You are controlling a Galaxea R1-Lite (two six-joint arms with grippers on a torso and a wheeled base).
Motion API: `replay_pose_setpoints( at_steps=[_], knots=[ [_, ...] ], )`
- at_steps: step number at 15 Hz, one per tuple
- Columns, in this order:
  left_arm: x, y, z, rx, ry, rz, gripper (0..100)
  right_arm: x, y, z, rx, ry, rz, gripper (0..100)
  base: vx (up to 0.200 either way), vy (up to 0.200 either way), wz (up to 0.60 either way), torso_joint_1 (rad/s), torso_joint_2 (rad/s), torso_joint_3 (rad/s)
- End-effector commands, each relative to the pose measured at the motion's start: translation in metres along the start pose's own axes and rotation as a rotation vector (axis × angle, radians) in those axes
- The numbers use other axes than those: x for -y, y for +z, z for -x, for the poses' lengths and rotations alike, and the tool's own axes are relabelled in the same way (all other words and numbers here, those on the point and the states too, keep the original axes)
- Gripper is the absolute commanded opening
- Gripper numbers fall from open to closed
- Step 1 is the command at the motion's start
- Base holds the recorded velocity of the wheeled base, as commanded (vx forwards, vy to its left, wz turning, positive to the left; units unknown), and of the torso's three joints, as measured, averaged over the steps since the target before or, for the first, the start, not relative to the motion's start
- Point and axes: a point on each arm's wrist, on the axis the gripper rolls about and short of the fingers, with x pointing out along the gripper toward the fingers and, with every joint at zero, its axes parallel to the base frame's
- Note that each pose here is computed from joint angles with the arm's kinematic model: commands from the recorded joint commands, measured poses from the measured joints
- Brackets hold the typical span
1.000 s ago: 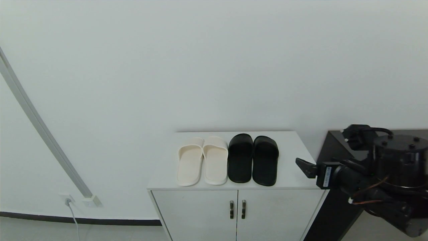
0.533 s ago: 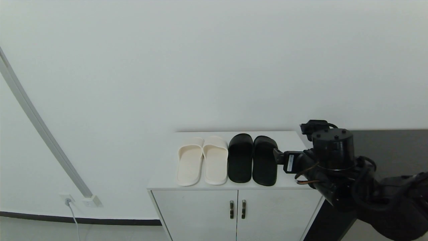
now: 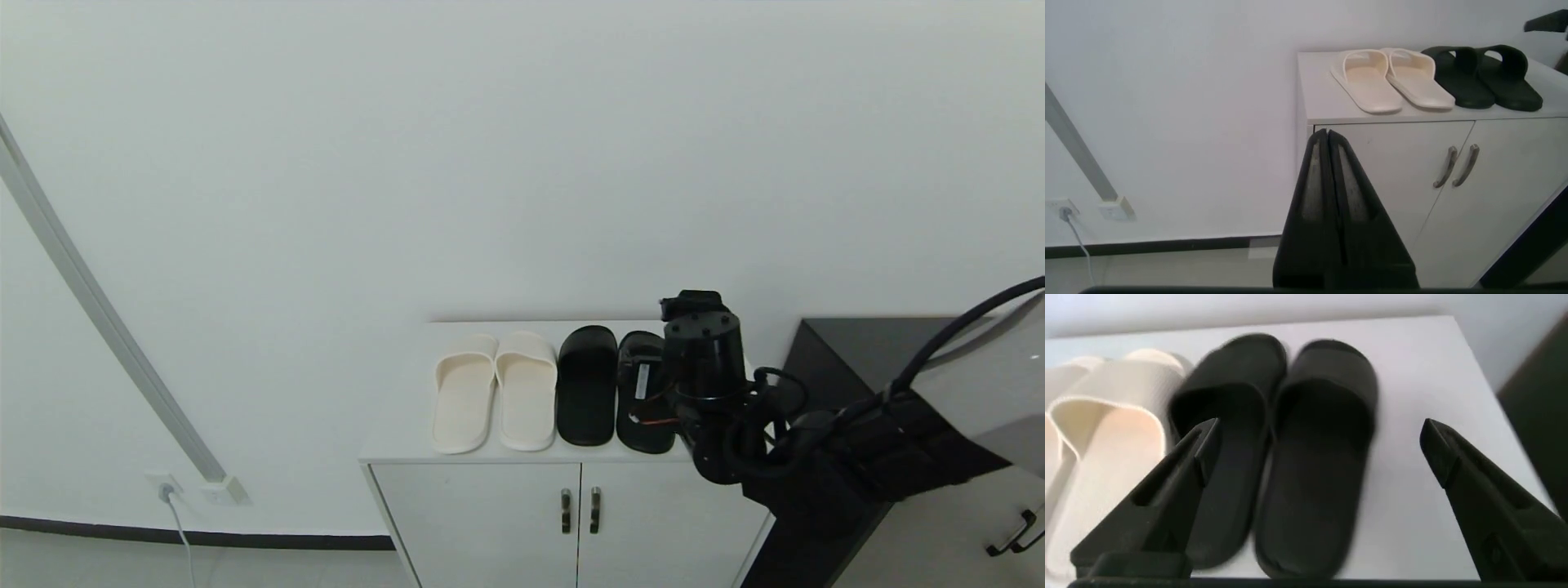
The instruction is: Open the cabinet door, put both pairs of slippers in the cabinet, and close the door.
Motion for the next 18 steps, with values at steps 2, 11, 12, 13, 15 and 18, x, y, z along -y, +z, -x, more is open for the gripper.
replay_pose_setpoints(
  at_steps=[2,11,12,13,15,18],
  knots=[
    [0.0,0.0,0.0,-0.002,0.0,0.0,0,-0.028,-0.028,-0.03,-0.003,-0.007,0.012,100,0.0,0.0,0.0,0.0,0.0,0.0],
    [0.0,0.0,0.0,-0.002,0.0,0.002,0,-0.037,-0.073,-0.098,-0.003,-0.065,0.028,100,0.0,0.0,0.0,0.0,0.0,0.0],
    [0.0,0.0,0.0,0.0,0.002,0.002,0,-0.034,-0.074,-0.103,-0.002,-0.075,0.032,100,0.0,0.0,0.0,0.0,0.0,0.0],
    [0.0,0.0,0.0,0.0,0.002,0.002,0,-0.031,-0.073,-0.106,-0.001,-0.079,0.031,100,0.0,0.0,0.0,0.0,0.0,0.0],
    [0.0,0.0,0.0,-0.002,0.002,0.002,0,-0.031,-0.068,-0.11,0.012,-0.081,0.019,100,0.0,0.0,0.0,0.0,0.0,0.0],
    [0.0,0.0,0.0,-0.002,0.002,0.002,0,-0.034,-0.057,-0.116,0.02,-0.078,0.01,100,0.0,0.0,0.0,0.0,0.0,0.0]
  ],
)
